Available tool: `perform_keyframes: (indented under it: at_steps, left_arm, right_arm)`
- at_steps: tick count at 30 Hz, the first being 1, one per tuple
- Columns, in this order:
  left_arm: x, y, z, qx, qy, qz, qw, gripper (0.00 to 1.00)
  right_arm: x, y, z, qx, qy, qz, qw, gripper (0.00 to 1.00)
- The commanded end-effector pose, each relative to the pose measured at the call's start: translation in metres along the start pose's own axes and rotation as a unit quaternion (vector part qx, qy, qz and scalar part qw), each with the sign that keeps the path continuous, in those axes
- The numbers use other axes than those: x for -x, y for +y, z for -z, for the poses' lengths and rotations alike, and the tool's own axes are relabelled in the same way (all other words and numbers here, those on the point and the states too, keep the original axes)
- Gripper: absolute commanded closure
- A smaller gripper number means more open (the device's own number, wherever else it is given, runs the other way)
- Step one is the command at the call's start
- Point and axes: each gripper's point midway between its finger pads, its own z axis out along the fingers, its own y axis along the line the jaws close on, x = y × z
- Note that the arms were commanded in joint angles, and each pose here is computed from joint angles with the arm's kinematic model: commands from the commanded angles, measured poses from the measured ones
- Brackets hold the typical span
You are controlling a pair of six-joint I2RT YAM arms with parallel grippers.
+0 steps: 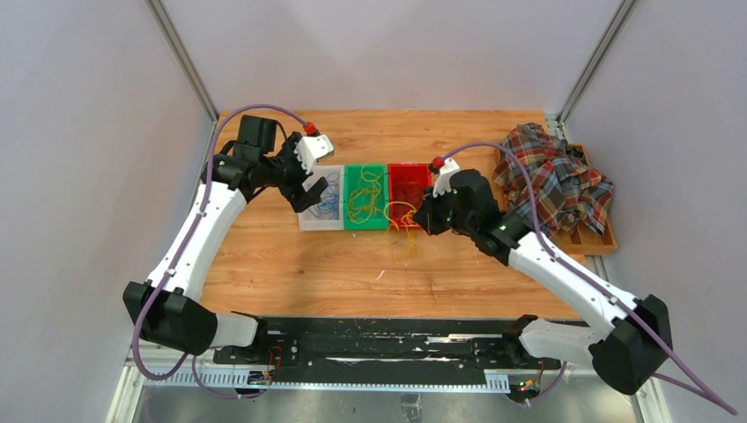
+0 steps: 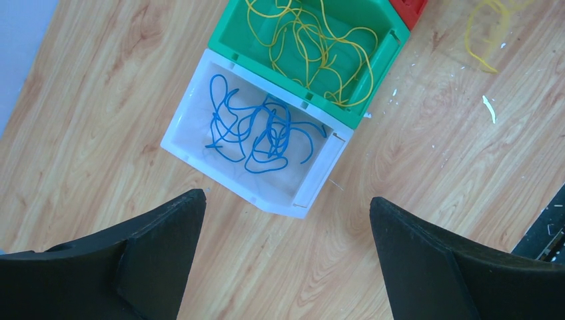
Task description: Untangle the cables
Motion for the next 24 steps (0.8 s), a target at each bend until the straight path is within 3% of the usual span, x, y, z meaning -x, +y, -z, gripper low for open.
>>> perform_keyframes:
  at_steps: [1, 7, 13, 16, 24]
  left_arm:
    - [0.005, -0.001, 0.008, 0.005, -0.013, -0.013, 1.0, 0.02]
    - [0.007, -0.002, 0.01, 0.006, -0.016, -0.013, 1.0, 0.02]
    - [0.005, -0.001, 0.012, 0.013, -0.012, -0.015, 1.0, 0.02]
    - [0.003, 0.008, 0.014, 0.034, -0.006, -0.007, 0.999, 0.02]
    - [-0.011, 0.079, 0.031, 0.159, -0.025, 0.11, 0.981, 0.02]
  right_arm:
    - [0.05, 0.027, 0.034, 0.054, -0.067, 0.029, 0.996, 0.99]
    - [0.119, 0.054, 0.072, 0.092, -0.165, 0.049, 0.981, 0.99]
    - [0.178, 0.081, 0.093, 0.127, -0.219, 0.066, 0.965, 0.99]
    - [0.193, 0.085, 0.085, 0.13, -0.225, 0.07, 0.963, 0.99]
    - [0.198, 0.073, 0.019, 0.107, -0.202, 0.075, 0.971, 0.99]
